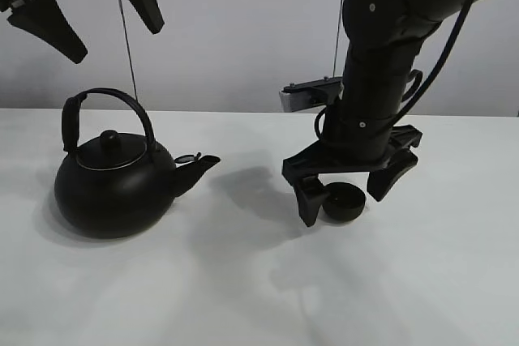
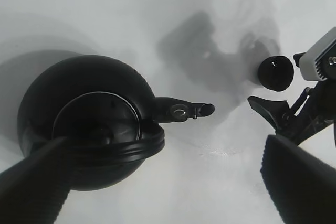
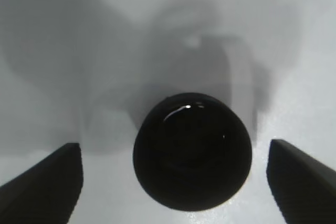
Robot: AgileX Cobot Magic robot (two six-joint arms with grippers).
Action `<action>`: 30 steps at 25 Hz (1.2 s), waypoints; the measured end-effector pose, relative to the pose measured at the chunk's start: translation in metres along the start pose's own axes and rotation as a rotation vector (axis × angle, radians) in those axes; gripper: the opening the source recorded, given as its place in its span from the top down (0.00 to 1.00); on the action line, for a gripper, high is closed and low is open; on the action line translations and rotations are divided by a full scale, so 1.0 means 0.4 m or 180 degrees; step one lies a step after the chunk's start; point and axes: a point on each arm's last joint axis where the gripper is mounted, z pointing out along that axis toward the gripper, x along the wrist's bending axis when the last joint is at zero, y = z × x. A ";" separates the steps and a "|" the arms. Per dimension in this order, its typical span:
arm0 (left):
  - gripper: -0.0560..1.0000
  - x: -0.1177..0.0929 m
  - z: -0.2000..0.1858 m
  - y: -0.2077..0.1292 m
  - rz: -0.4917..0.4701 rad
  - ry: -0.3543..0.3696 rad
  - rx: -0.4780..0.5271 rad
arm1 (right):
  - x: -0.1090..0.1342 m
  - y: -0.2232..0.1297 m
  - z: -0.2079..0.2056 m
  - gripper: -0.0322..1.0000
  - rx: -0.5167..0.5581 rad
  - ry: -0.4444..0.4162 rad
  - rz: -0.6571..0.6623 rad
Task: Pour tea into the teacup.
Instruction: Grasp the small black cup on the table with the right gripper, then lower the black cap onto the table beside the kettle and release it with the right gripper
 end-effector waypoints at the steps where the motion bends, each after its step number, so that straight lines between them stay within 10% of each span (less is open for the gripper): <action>1: 0.29 0.000 0.000 0.000 0.0000 0.0000 0.0000 | 0.000 0.001 0.006 0.32 -0.0006 -0.0002 -0.0005; 7: 0.29 0.000 0.000 0.000 0.0001 0.0000 0.0000 | 0.000 0.009 0.029 0.58 -0.0110 -0.0021 0.0187; 30: 0.29 0.000 0.000 0.000 0.0004 0.0000 0.0000 | 0.140 0.026 -0.032 0.59 -0.0399 0.0248 -0.0054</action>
